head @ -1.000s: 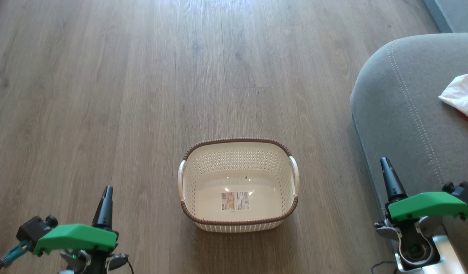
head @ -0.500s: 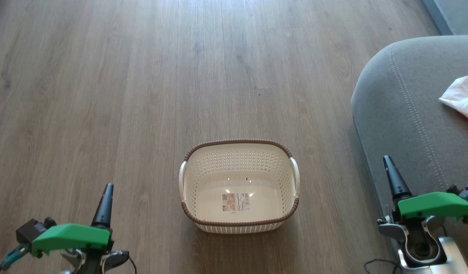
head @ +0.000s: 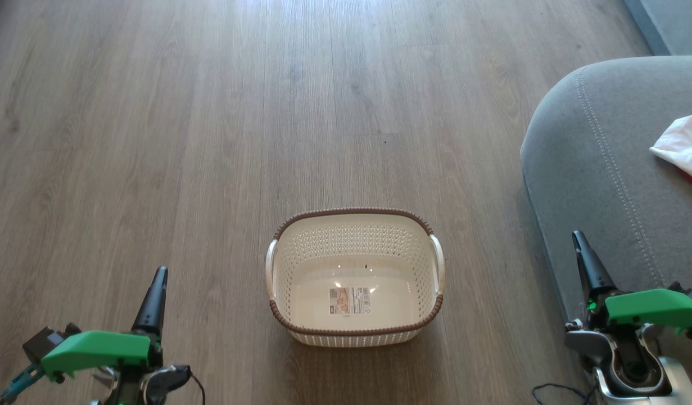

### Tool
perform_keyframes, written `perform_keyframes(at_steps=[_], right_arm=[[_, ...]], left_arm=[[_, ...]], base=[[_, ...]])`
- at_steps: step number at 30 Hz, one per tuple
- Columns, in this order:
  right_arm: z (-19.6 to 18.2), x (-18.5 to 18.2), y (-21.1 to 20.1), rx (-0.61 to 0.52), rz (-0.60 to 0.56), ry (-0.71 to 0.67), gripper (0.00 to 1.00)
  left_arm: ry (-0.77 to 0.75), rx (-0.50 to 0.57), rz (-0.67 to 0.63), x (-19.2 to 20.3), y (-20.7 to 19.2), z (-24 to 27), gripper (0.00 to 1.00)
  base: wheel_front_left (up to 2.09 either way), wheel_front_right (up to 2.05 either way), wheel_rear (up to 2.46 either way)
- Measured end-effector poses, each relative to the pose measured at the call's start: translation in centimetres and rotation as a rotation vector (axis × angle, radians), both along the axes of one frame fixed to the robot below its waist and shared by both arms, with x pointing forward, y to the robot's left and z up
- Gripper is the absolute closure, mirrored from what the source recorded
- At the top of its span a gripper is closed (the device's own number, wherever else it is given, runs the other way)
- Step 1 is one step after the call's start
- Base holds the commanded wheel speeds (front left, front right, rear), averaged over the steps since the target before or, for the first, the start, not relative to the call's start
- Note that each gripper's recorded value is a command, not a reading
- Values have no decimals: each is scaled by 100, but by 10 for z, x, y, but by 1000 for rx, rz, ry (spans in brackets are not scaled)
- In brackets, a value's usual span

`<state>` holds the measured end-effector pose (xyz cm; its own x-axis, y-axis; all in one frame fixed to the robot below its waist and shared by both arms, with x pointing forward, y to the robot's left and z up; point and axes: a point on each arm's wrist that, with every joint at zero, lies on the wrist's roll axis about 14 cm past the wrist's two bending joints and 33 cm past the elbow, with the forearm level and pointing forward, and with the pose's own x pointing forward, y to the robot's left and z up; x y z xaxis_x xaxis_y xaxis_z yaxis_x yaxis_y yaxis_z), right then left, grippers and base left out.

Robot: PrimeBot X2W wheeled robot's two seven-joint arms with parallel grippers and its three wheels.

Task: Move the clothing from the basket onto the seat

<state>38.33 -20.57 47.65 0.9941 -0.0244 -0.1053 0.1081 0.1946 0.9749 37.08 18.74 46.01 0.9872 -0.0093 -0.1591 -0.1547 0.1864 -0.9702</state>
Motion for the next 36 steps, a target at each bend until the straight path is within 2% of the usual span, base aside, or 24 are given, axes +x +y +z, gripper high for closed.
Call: perform_keyframes(at_steps=[18, 36], right_arm=[[9, -3, -1, 191, -16, -42, 100], [10, -3, -2, 196, -18, -46, 100]], left_arm=[[-56, -192, 9, 4, -1, 15, 100], [-56, -196, 11, 4, 0, 15, 100]], base=[[0, 0, 0], [0, 0, 0]])
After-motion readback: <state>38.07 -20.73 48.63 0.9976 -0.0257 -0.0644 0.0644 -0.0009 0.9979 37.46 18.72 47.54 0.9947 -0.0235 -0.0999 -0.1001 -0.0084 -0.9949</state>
